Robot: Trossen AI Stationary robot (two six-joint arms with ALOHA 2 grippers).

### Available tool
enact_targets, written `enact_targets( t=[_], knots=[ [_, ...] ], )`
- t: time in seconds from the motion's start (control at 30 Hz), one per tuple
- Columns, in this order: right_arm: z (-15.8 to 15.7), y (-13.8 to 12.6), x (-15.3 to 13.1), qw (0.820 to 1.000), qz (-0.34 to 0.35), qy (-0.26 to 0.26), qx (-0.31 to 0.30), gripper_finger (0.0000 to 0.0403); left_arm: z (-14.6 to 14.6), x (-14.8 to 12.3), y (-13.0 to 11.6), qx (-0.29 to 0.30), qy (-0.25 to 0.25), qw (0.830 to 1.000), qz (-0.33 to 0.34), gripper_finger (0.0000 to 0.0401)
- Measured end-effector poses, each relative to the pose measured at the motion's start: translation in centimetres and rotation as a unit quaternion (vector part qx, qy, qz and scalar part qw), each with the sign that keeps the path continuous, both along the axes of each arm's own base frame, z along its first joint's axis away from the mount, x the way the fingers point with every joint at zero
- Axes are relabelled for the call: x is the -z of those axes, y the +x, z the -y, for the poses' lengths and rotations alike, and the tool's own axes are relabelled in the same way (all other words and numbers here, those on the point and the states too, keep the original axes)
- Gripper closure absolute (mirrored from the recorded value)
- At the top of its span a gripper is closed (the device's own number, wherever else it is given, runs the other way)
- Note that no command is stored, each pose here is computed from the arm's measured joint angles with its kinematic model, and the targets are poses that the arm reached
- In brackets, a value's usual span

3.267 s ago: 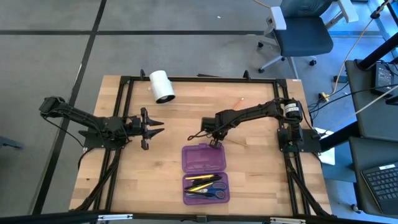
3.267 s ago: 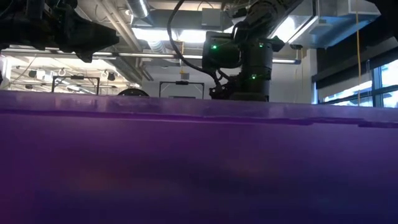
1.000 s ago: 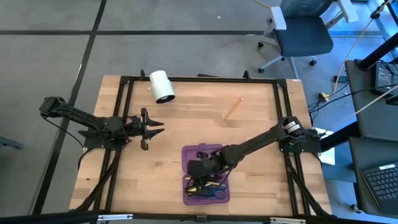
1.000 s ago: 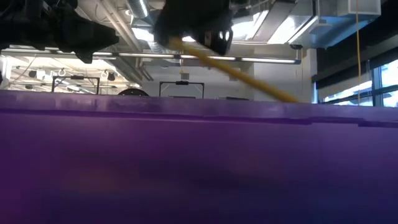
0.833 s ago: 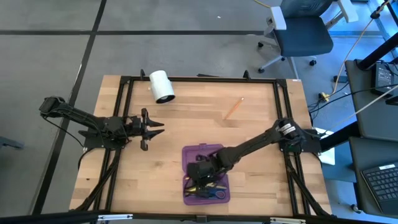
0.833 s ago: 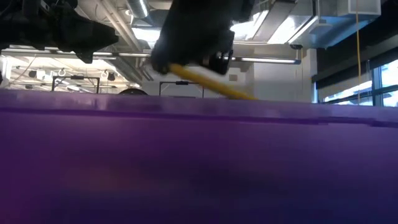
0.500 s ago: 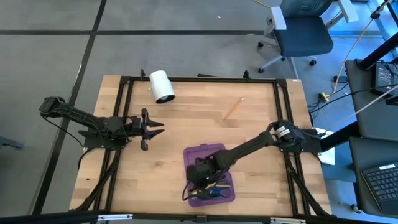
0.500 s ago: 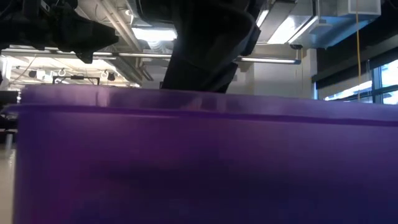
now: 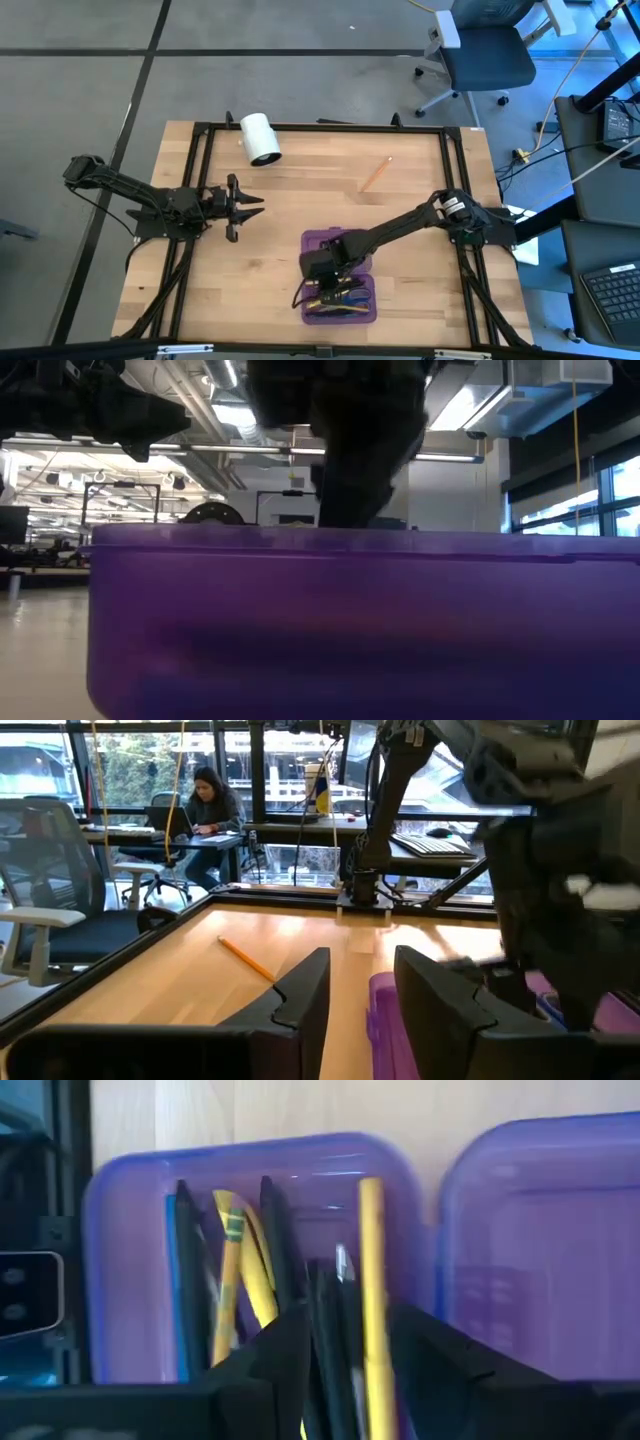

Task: Pick & place school supplies into a supply box
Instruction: Put the orange pencil into the purple supply box

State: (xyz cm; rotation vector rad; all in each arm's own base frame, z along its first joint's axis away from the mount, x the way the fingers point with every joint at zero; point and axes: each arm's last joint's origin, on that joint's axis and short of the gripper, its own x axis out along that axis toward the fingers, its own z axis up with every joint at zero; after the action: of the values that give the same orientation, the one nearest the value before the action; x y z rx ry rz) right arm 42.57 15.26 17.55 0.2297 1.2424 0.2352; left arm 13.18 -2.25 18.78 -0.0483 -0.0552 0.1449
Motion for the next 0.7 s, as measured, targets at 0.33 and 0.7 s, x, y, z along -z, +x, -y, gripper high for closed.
enact_targets(
  t=[0.33,0.7],
  knots=[
    [3.7,-5.2,-10.4,0.986,0.015,-0.153,0.059,0.0265,0.0,0.2,0.0,0.000,0.003,1.000,-0.010,0.0294],
    [17.3,-13.3,-14.5,0.917,-0.021,-0.162,0.364,0.0264,0.0,0.3,0.0,0.000,0.003,1.000,-0.014,0.0290]
  ],
)
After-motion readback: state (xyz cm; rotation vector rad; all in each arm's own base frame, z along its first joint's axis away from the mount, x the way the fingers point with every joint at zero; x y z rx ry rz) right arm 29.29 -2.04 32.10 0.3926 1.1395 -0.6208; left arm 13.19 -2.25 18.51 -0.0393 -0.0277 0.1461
